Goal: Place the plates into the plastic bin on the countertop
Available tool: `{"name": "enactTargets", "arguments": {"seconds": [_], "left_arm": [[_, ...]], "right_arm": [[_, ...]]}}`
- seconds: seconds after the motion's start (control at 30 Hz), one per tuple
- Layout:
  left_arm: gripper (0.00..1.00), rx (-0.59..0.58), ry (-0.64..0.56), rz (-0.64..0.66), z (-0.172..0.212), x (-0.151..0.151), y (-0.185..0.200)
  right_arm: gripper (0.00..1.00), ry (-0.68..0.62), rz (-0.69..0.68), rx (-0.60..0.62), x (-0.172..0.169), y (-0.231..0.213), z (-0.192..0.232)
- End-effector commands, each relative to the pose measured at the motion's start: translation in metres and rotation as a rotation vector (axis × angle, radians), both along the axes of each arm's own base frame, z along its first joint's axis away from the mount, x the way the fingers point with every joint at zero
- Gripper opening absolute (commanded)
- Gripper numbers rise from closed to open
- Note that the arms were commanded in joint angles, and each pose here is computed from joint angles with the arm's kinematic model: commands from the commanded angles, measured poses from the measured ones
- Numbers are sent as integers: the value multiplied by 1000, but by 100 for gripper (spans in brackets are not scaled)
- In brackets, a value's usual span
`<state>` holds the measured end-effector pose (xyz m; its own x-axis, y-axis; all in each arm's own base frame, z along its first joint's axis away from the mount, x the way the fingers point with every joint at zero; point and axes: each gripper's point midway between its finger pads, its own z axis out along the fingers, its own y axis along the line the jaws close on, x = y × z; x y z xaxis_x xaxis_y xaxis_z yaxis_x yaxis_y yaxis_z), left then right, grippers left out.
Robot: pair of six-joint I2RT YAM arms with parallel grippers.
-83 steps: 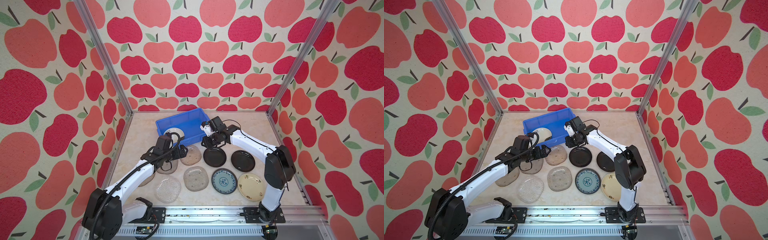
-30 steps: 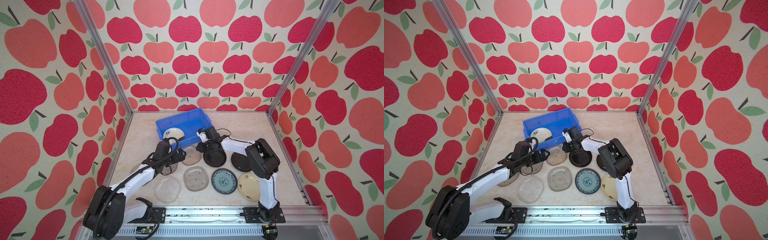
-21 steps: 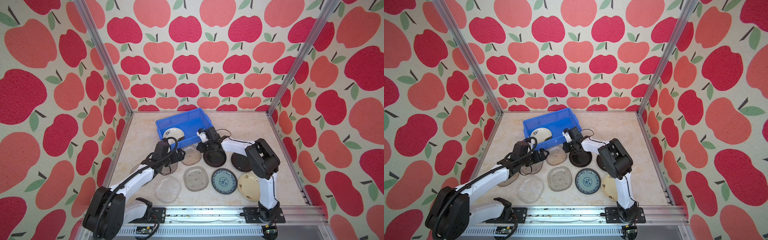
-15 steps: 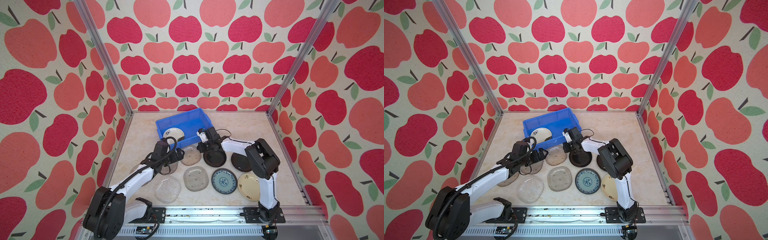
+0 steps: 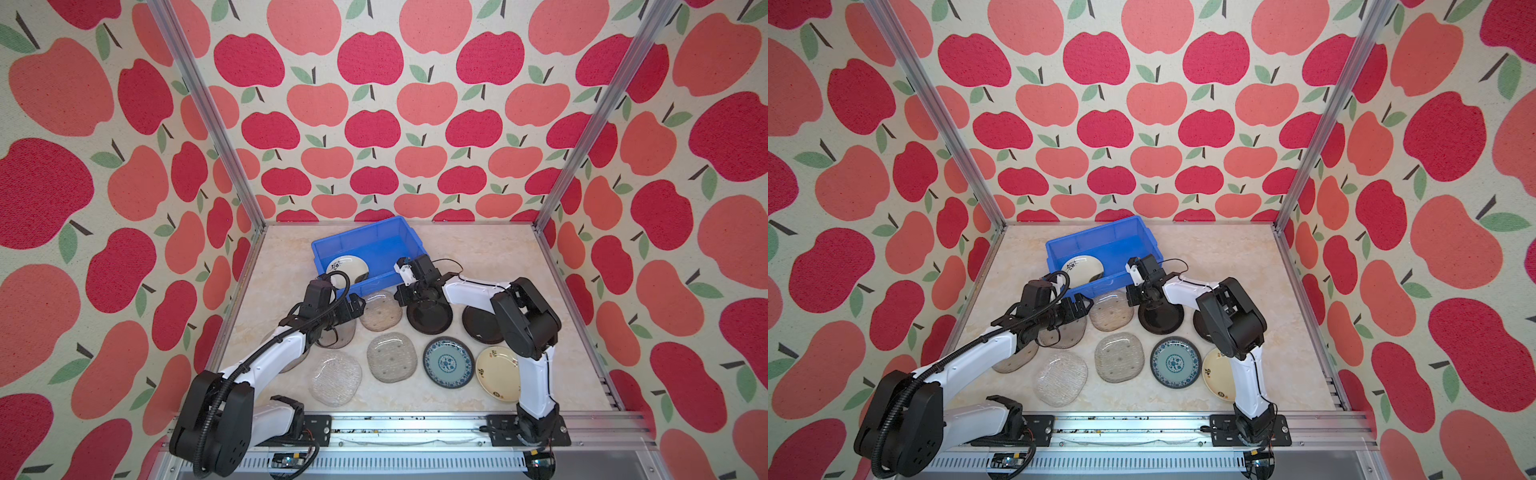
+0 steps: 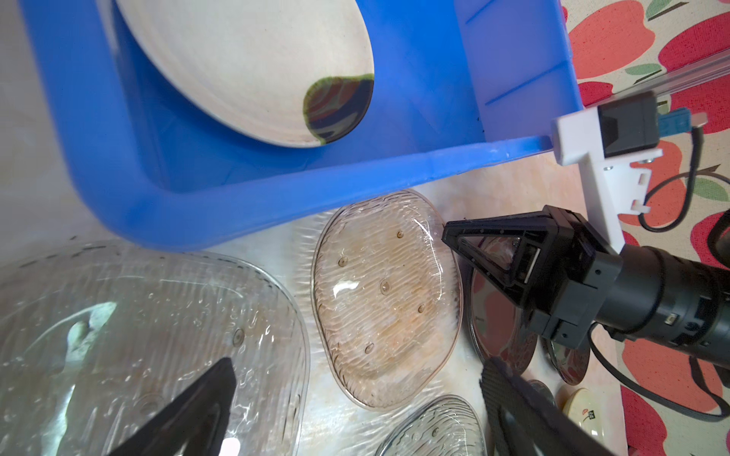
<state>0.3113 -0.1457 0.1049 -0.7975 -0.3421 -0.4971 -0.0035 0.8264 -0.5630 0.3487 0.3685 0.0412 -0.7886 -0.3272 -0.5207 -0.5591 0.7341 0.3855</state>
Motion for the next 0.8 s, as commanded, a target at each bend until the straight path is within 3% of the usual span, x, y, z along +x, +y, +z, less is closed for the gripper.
{"name": "enactTargets", "arguments": {"seconds": [0.0,0.33,0.47,0.77], "left_arm": [[99,2,-43,-28,16,9,-3],[98,-7,-45,-44,18,11,-6],[97,-14,-34,-48,14,11,-8],[95,-22,-4,-84,1,8,-23]], "right_arm": [[0,35,-14,-24,-12,-11,6],[0,26,-51,2,-8,-32,31],[0,62,-77,64,-5,-34,34],[0,69,-95,47,-1,-40,32]]}}
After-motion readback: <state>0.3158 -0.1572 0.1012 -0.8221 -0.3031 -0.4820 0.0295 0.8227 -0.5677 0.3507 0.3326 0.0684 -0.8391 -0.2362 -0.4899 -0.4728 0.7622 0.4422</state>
